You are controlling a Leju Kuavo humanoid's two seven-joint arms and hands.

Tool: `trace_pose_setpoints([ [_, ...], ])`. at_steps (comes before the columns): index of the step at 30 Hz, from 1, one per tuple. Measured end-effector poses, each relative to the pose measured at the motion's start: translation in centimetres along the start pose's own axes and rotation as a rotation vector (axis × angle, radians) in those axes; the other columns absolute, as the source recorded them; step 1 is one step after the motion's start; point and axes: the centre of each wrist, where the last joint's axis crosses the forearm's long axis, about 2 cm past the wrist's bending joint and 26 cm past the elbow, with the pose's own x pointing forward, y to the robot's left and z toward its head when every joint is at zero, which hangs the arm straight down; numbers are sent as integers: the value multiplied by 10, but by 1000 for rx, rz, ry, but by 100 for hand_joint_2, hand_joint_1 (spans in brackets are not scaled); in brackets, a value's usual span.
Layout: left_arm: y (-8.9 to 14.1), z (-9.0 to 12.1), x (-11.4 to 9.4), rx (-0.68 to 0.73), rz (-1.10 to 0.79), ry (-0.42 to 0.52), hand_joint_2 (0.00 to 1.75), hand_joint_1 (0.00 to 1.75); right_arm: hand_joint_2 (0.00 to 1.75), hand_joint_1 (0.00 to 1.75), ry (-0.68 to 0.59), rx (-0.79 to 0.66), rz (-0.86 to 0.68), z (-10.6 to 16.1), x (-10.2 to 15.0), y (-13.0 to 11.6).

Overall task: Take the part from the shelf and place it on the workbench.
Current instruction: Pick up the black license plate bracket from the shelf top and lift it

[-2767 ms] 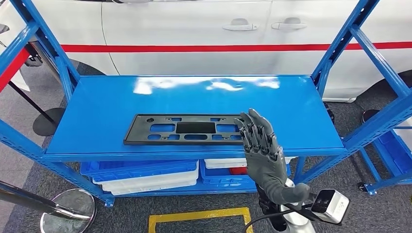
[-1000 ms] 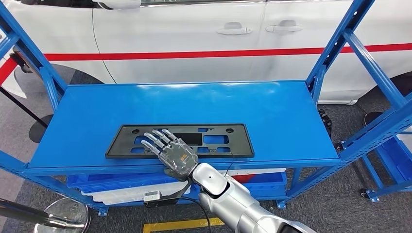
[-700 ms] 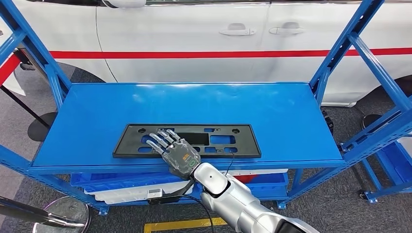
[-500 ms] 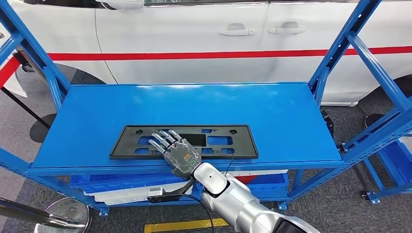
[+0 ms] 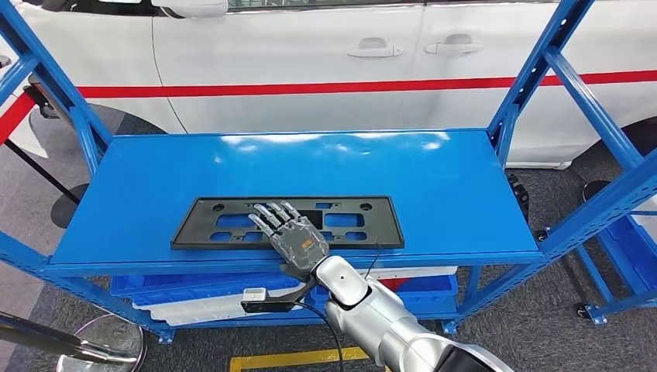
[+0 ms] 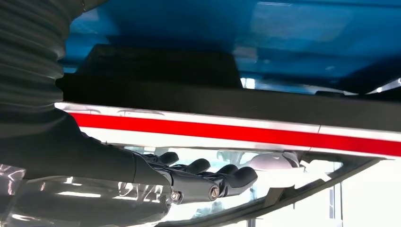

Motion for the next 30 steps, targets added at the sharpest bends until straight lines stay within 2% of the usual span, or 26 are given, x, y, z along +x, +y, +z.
trace_pose_setpoints([
  [30,-1,0,0,-15,-10,-7,0,0,175,0,40,-23,12,-12,-20,-10],
])
